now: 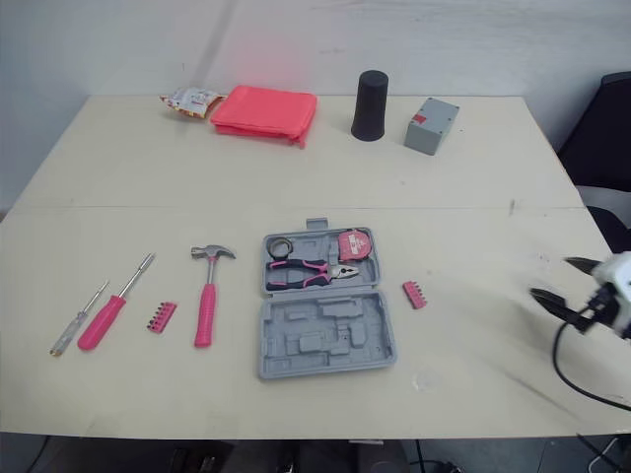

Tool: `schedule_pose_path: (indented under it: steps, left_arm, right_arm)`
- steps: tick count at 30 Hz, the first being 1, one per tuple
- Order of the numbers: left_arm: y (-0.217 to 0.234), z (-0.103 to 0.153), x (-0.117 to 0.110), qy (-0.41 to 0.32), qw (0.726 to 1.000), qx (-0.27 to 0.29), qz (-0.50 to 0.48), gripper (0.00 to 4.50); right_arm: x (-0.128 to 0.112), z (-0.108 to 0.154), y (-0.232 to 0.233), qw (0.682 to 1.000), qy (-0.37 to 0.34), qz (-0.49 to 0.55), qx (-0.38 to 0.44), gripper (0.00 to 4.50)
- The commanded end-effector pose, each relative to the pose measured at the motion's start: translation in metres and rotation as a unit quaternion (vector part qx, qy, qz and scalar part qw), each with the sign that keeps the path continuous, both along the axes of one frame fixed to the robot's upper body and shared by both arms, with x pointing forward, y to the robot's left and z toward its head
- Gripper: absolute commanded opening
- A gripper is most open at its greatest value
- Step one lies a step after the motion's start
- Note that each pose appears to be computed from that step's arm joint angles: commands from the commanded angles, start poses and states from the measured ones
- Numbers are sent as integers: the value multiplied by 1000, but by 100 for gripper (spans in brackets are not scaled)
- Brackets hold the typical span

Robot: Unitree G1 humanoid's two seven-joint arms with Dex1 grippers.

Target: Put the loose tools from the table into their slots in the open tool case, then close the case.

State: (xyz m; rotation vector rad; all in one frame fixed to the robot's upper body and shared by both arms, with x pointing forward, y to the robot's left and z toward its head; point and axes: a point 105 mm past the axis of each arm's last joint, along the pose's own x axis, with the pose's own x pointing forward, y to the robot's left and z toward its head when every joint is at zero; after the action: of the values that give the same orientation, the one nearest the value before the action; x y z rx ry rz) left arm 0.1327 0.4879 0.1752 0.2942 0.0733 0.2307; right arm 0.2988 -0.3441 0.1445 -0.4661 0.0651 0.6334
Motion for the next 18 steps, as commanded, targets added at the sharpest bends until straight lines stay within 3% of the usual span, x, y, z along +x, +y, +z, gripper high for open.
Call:
schedule_pose_path:
  steps: [1, 6, 10, 18]
  left_arm:
    - [-30, 16, 12, -6, 998, 7, -66, 444]
    - [-78, 23, 26, -8, 992, -11, -127, 444]
    - [-156, 14, 46, 2, 976, -45, -215, 444]
    - [-191, -7, 48, 18, 977, -99, -186, 444]
  right_arm:
    - [-9, 22, 48, 991, -39, 121, 34, 447]
    - [-14, 40, 90, 973, -104, 189, 81, 447]
    - [-19, 43, 130, 952, -116, 257, 118, 447]
    - [-39, 34, 156, 924, -112, 350, 104, 447]
